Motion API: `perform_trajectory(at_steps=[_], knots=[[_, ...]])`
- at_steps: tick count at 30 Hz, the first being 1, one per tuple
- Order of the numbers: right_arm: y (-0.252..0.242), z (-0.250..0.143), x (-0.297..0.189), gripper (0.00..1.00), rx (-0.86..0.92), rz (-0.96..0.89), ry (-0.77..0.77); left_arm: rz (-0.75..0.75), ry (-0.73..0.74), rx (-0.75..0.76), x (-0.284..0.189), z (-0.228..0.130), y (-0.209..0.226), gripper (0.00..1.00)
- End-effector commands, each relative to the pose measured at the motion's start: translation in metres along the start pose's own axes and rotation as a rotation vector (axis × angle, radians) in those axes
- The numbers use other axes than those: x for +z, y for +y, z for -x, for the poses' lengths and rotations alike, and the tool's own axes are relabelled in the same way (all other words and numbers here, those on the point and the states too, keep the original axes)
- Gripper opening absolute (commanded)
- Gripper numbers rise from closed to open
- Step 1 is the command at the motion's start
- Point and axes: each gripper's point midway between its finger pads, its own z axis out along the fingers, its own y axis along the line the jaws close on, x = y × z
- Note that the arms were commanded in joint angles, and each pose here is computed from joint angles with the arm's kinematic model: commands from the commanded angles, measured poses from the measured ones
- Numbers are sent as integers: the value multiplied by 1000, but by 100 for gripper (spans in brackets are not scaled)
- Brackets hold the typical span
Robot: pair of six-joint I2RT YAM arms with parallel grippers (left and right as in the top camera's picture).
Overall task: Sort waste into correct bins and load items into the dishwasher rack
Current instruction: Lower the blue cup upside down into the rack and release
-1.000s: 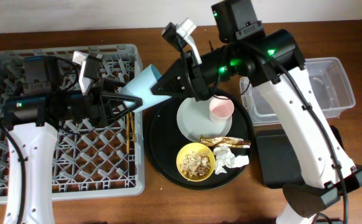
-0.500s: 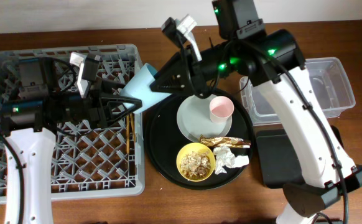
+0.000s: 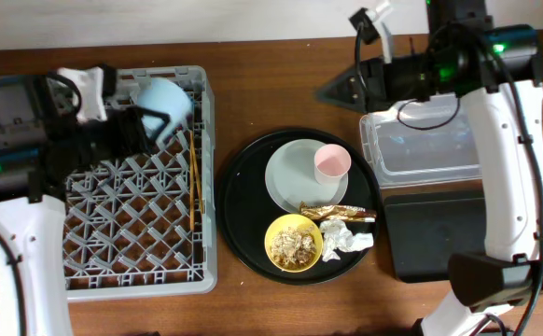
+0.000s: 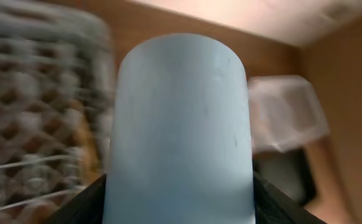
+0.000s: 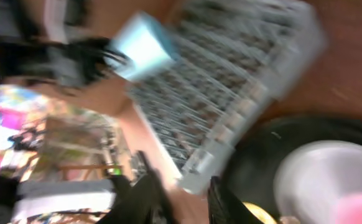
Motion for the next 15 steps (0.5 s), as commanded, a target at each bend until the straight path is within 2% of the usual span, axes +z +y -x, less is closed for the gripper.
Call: perform_trajectory(at_steps=[1,8,11,15], knots=[[-48,-13,-14,31,35,-269,55,249,-75,-44,-6,27,21,42],[-66,-28,-22,30,71,-388,114,294,98,-40,73,26,34,41],[-70,-32,-24,31,79,-416,128,355,156,-35,107,18,53,40],[-74,-33,-26,30,79,-443,135,423,190,-34,131,12,76,41]])
